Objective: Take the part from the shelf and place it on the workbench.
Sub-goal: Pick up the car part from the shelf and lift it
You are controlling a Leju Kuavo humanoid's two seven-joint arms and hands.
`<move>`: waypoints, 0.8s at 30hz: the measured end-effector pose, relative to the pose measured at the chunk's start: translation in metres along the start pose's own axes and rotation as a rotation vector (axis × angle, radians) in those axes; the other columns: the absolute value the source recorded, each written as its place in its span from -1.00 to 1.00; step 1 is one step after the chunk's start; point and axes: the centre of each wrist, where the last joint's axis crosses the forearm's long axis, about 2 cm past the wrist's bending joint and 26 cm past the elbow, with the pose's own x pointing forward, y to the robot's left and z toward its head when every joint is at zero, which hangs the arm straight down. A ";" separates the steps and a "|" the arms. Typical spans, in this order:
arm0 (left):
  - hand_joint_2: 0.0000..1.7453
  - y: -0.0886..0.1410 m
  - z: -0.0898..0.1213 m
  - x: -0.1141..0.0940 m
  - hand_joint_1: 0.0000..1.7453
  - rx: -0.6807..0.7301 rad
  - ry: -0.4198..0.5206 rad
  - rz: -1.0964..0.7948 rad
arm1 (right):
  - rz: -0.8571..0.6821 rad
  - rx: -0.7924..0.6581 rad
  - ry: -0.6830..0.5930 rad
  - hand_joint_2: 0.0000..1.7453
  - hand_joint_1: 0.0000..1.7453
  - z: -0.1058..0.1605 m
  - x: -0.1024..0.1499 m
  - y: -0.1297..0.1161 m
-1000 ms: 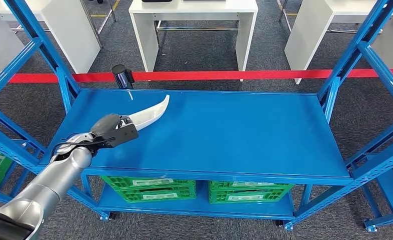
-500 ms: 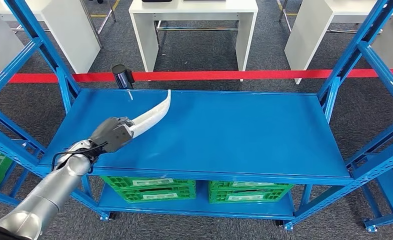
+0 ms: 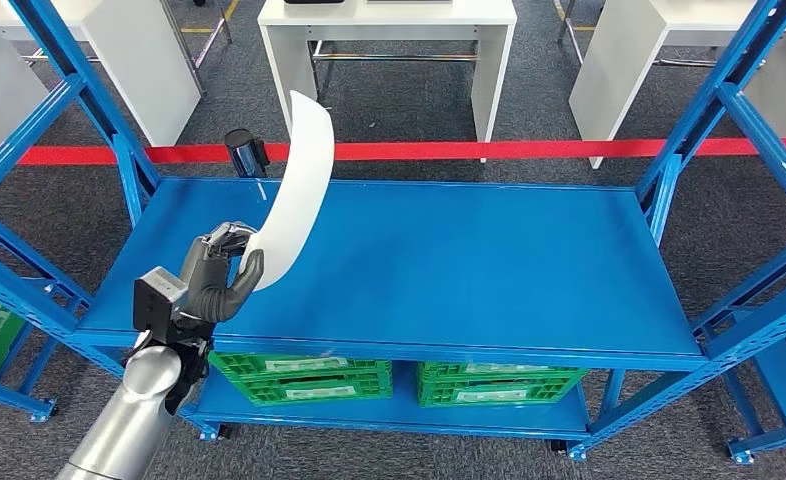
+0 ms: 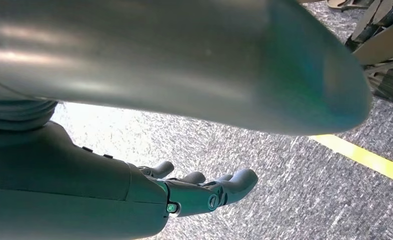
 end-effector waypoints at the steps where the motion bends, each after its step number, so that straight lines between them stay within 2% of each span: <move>1: 1.00 -0.007 0.000 0.006 1.00 0.005 -0.032 0.042 | -0.001 0.000 0.000 -1.00 -1.00 0.000 0.000 0.000; 6: 1.00 -0.040 0.000 0.038 1.00 -0.012 -0.190 0.255 | -0.005 -0.001 0.002 -1.00 -1.00 0.000 0.000 -0.001; 10: 1.00 -0.063 0.000 0.059 1.00 -0.083 -0.302 0.405 | -0.009 -0.001 0.004 -1.00 -1.00 0.000 0.000 -0.001; 18: 1.00 -0.093 -0.007 0.092 1.00 -0.227 -0.440 0.517 | -0.002 -0.002 0.015 -1.00 -1.00 0.000 0.002 -0.001; 24: 1.00 -0.106 -0.020 0.103 1.00 -0.256 -0.492 0.562 | 0.011 0.001 0.041 -1.00 -1.00 -0.001 0.005 -0.002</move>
